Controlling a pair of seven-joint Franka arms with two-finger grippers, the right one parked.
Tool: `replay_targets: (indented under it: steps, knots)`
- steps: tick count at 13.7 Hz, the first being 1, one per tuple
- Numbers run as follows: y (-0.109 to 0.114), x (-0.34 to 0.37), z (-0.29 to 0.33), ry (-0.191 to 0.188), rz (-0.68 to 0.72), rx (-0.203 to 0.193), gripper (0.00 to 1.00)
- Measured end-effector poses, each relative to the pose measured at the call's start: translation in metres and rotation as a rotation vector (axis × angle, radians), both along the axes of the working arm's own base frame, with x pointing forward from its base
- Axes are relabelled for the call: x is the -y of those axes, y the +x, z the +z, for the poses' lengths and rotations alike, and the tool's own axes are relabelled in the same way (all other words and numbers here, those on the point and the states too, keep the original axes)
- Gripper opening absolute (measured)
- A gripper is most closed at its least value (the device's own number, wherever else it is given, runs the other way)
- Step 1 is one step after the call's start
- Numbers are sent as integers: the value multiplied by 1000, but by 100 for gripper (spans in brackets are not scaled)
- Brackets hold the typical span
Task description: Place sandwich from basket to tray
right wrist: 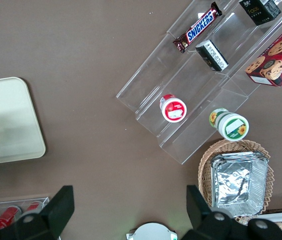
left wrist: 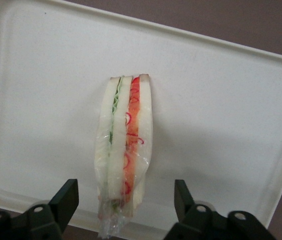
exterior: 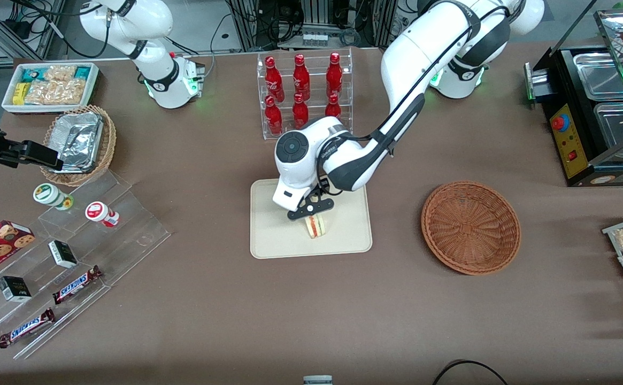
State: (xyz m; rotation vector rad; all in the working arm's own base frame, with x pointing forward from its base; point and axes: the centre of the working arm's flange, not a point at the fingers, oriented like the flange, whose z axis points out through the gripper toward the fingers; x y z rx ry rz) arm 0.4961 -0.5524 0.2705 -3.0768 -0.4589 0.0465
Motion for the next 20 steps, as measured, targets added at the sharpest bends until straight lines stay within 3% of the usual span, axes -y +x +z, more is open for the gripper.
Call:
replay_targets:
  steps: [1, 4, 7, 9, 11, 16, 20]
  knots:
    - [2, -1, 11, 3, 2, 4, 98]
    - [4, -5, 57, -8, 18, 17, 100]
    - [8, -19, 98, -18, -18, -3, 100]
    - [18, -33, 111, -18, -82, 1, 100]
    - [30, -54, 118, 11, -96, -17, 100]
    - [81, -153, 150, 29, -207, -40, 100]
    - [96, -234, 158, 42, -284, -75, 100]
